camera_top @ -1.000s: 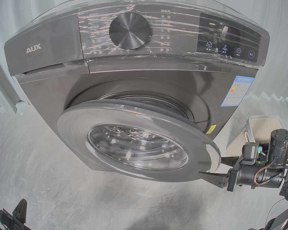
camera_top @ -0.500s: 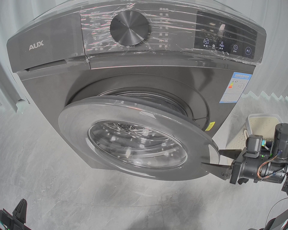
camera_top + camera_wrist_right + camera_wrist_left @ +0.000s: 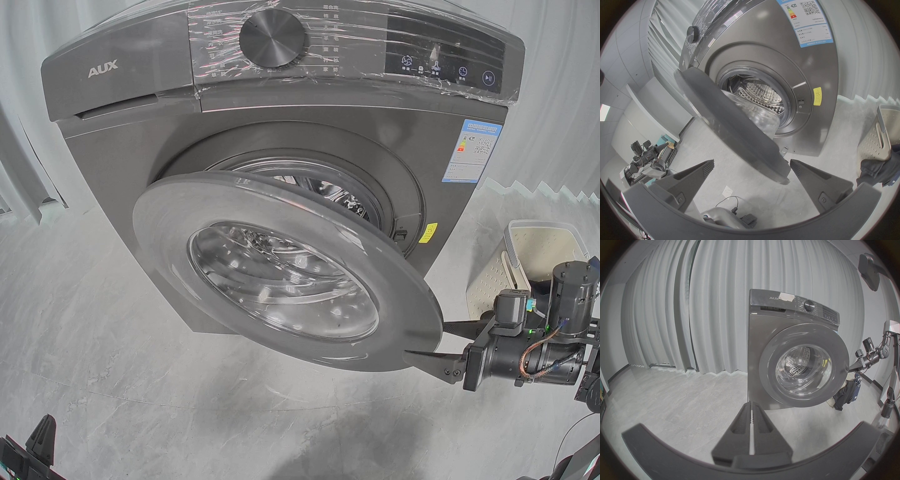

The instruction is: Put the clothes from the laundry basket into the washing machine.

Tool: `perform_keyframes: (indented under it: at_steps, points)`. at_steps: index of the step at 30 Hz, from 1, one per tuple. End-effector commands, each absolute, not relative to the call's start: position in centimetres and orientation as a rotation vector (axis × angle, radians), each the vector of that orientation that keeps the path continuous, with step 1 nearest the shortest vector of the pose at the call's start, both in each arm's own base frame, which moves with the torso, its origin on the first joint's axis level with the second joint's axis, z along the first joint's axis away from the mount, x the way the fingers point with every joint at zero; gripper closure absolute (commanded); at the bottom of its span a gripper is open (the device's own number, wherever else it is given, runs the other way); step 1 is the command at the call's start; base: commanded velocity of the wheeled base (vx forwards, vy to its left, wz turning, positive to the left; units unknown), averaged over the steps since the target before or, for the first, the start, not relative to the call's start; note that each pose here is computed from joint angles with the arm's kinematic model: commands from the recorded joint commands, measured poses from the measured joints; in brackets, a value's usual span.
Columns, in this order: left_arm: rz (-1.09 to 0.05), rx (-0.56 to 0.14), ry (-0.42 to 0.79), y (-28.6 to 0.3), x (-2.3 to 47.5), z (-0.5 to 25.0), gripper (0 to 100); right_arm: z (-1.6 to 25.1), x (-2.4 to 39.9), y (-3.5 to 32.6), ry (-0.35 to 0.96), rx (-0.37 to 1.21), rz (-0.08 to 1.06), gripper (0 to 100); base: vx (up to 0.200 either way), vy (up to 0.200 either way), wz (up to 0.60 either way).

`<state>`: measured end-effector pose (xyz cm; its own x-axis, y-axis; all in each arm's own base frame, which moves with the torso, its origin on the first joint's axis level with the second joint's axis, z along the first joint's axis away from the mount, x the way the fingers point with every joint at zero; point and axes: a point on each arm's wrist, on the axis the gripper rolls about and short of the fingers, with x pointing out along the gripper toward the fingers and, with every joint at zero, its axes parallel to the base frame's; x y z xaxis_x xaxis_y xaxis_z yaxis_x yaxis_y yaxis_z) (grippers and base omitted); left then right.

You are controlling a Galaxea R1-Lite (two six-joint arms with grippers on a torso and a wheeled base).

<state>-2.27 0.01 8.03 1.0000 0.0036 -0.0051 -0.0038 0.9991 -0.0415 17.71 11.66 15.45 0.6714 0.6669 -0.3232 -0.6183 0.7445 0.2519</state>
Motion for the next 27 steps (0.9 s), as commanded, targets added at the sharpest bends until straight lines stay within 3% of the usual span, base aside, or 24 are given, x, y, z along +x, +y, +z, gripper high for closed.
perform_keyframes:
  at_steps: [1, 14, 20, 27]
  points:
    - [0.006, -0.040, 0.001, 0.0, -2.3, 7.6, 0, 15.2, 17.6, 11.7, 0.420, 0.123, 0.730, 0, 0.000, 0.000, 0.00]
    - [0.003, -0.038, 0.005, 0.0, -2.3, 7.6, 0, 15.6, 17.5, 11.7, 0.404, 0.125, 0.737, 0, 0.000, 0.000, 0.00]
    - [0.003, -0.038, 0.005, 0.0, -2.3, 7.6, 0, 15.7, 17.5, 12.2, 0.402, 0.121, 0.757, 0, -0.200, 0.000, 0.00]
    - [0.003, -0.037, 0.005, 0.0, -2.3, 7.6, 0, 15.2, 16.8, 12.8, 0.430, 0.110, 0.798, 0, 0.000, 0.000, 0.00]
